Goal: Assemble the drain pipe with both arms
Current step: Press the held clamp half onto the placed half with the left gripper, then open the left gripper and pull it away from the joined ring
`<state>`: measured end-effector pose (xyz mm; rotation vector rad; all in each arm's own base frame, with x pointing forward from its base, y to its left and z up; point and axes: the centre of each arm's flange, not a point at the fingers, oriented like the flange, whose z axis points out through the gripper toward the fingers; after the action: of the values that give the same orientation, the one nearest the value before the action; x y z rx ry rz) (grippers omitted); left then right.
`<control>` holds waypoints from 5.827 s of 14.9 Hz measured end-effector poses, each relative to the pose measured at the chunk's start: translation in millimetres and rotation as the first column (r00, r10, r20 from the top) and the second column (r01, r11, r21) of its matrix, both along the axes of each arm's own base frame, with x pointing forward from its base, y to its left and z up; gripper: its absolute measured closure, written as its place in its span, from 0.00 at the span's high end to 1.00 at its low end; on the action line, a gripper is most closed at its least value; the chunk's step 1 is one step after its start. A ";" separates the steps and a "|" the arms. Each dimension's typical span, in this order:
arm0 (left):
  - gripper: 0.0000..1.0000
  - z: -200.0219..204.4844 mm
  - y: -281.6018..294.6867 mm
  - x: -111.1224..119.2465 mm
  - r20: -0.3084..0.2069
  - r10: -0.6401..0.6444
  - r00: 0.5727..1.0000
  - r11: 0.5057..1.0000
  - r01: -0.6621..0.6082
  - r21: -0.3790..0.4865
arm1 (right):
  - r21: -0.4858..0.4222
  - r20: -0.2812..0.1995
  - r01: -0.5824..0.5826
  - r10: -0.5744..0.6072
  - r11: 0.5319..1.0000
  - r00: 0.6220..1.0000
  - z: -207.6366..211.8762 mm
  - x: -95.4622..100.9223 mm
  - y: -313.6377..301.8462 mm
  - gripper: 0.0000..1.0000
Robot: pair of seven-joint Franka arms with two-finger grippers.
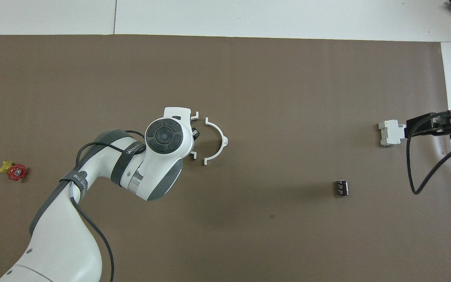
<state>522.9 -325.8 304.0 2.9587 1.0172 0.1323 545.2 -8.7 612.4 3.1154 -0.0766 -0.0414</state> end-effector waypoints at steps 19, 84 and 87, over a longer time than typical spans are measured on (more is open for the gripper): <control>0.07 -2.8 -16.9 -10.5 -0.004 0.001 1.000 1.000 -0.001 0.000 | 0.000 0.000 0.000 0.000 1.000 1.000 0.0 0.0 0.0 1.00; 1.00 121.3 77.2 9.3 -0.123 -0.188 0.974 0.976 0.199 0.088 | 0.000 0.000 0.000 0.000 1.000 1.000 0.0 0.0 0.0 1.00; 1.00 135.6 117.5 16.7 -0.155 -0.248 0.956 0.961 0.264 0.086 | 0.000 0.000 0.000 0.000 1.000 1.000 0.0 0.0 0.0 1.00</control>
<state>539.6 -208.2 439.6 3.2035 0.6432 -0.0302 545.2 -8.7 612.4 3.1154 -0.0766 -0.0414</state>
